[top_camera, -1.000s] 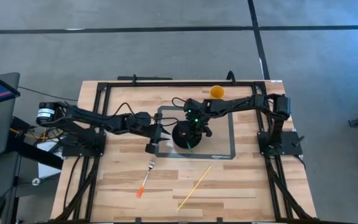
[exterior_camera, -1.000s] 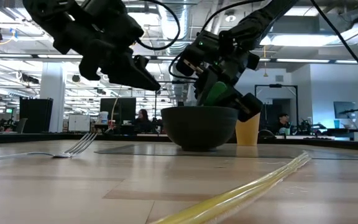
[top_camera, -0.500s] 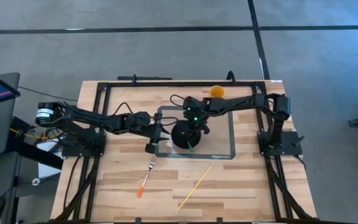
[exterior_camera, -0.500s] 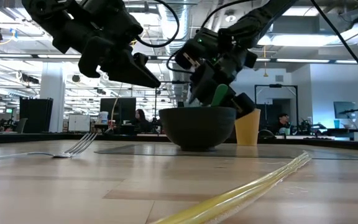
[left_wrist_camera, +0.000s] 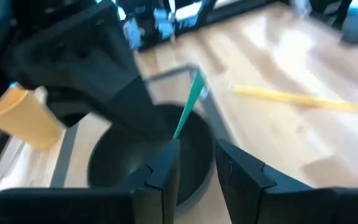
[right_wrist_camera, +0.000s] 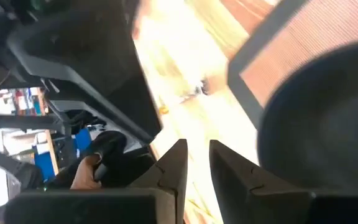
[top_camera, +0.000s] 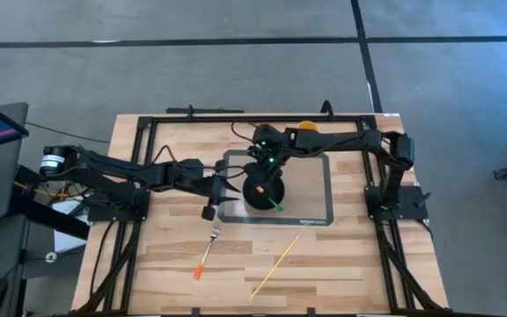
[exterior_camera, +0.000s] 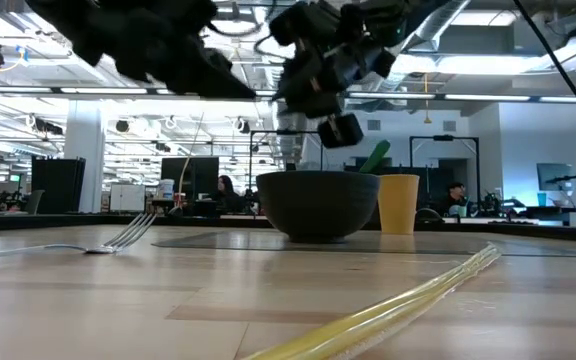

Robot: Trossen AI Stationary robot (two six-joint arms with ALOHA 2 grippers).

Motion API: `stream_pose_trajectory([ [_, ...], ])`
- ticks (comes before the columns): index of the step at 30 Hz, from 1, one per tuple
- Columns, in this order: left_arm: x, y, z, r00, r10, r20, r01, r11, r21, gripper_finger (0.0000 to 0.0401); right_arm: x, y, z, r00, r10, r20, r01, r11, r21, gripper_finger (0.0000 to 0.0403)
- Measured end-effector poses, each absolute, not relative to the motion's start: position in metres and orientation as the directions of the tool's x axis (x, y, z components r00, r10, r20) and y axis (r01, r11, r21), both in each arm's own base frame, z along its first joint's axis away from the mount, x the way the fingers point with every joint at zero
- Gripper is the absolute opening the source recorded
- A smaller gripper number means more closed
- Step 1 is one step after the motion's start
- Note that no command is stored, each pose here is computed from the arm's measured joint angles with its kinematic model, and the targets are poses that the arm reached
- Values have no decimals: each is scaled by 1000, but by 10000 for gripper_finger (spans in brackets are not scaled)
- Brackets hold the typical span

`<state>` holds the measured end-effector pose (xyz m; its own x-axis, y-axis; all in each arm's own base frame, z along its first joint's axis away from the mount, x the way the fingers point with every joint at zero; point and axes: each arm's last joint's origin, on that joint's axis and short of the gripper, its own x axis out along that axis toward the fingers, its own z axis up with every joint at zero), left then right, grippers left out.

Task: Pick & Place Utensil
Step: Put the orange fork into the black bowl on the transparent mat

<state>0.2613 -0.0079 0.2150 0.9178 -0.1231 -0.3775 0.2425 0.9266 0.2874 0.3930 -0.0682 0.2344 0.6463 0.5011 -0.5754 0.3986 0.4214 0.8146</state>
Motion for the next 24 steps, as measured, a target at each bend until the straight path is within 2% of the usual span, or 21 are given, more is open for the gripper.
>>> stream_pose_trajectory([
  [5,249,-18,237,942,-164,-292,230,951,208,104,383,-65,257,667,495,-557,284,522,804,50],
  [11,239,-29,247,940,-209,-271,206,978,-42,104,360,-48,292,693,422,-585,154,706,691,38],
  [17,230,-51,224,830,-281,-481,163,948,-273,104,342,-17,314,721,171,-672,104,932,349,21],
  [20,224,-68,209,746,-306,-592,101,930,-354,104,338,0,316,714,65,-697,106,974,200,11],
  [24,215,-89,192,650,-297,-700,19,927,-375,104,339,11,316,721,-69,-689,154,986,62,2],
])
